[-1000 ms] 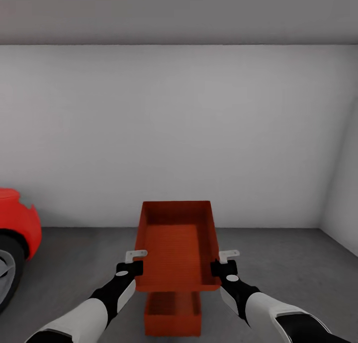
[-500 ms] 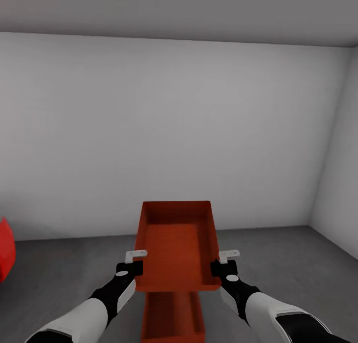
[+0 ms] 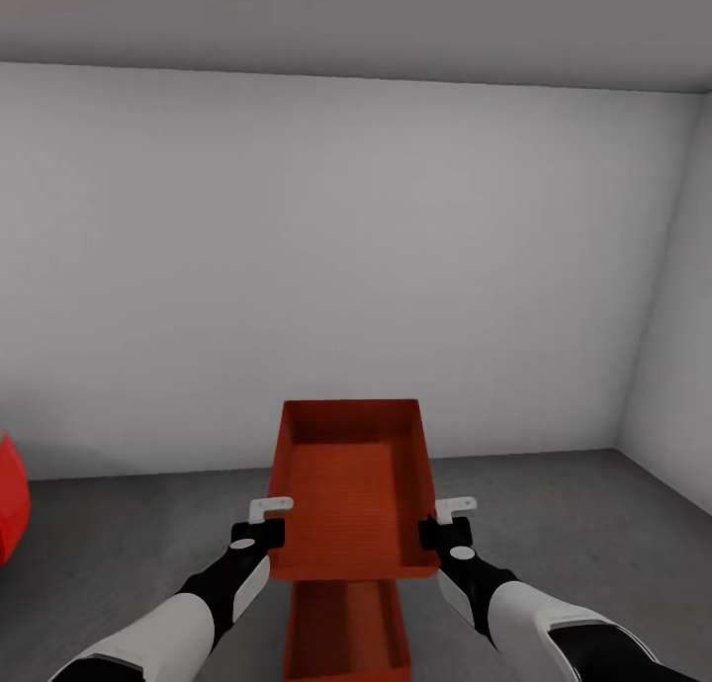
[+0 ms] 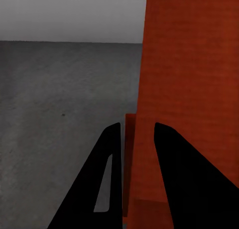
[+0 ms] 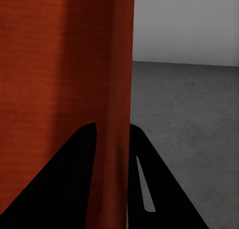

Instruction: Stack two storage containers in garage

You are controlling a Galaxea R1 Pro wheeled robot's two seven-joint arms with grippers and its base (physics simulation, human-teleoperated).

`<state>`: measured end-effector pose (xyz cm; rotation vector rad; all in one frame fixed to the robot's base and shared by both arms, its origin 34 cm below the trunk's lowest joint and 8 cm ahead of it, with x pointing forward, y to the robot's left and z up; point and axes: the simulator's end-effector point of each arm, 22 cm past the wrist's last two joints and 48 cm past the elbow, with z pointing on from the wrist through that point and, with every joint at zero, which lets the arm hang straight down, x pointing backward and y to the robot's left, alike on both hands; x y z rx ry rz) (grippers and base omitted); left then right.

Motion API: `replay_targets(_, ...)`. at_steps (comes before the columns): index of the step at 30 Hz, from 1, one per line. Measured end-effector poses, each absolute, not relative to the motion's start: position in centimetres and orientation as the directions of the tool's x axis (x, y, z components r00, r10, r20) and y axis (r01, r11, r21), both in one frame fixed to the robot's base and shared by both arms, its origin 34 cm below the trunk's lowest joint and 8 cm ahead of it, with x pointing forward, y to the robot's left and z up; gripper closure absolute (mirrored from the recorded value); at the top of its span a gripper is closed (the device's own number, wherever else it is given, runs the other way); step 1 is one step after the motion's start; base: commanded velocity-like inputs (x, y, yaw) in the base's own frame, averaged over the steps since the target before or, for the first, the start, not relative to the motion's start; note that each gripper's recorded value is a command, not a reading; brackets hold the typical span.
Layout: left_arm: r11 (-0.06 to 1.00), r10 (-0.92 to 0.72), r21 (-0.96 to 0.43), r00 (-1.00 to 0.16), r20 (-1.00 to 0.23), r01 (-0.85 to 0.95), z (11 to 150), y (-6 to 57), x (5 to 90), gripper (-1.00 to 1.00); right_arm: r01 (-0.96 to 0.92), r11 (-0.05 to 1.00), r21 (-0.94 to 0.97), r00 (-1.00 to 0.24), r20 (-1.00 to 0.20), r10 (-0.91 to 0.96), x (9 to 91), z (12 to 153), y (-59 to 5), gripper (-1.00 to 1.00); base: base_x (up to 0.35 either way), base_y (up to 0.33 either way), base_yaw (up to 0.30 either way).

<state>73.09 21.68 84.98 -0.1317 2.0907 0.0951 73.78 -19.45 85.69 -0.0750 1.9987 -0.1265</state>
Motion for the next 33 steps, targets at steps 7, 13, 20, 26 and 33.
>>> replay_targets(7, 0.991, -0.055, 0.014, -0.496, -0.866, -0.133, 84.99, 21.68, 73.09, 1.00, 0.004, 0.992, -0.123, -0.418, -0.902, -0.110, 73.77, 85.68, -19.45, 1.00, 0.018, 0.088, 0.000)
replay_targets(13, 0.991, -0.055, 0.014, -0.497, -0.866, -0.133, 84.96, 21.68, 73.07, 1.00, 0.004, 0.992, -0.123, -0.418, -0.902, -0.110, 73.76, 85.67, -19.45, 1.00, 0.060, 0.214, 0.000)
replay_targets(20, 0.991, -0.055, 0.014, -0.497, -0.866, -0.133, 84.98, 21.68, 73.09, 1.00, 0.004, 0.992, -0.123, -0.418, -0.902, -0.110, 73.77, 85.68, -19.45, 1.00, 0.009, 0.040, 0.001)
replay_targets(26, 0.991, -0.055, 0.014, -0.496, -0.866, -0.133, 84.98, 21.69, 73.09, 1.00, 0.005, 0.992, -0.123, -0.418, -0.902, -0.110, 73.77, 85.67, -19.45, 1.00, 0.001, 0.003, 0.146)
replay_targets(33, 0.991, -0.055, 0.014, -0.496, -0.866, -0.133, 84.99, 21.68, 73.09, 1.00, 0.005, 0.992, -0.123, -0.418, -0.902, -0.110, 73.78, 85.68, -19.45, 1.00, 0.000, 0.000, 0.115)
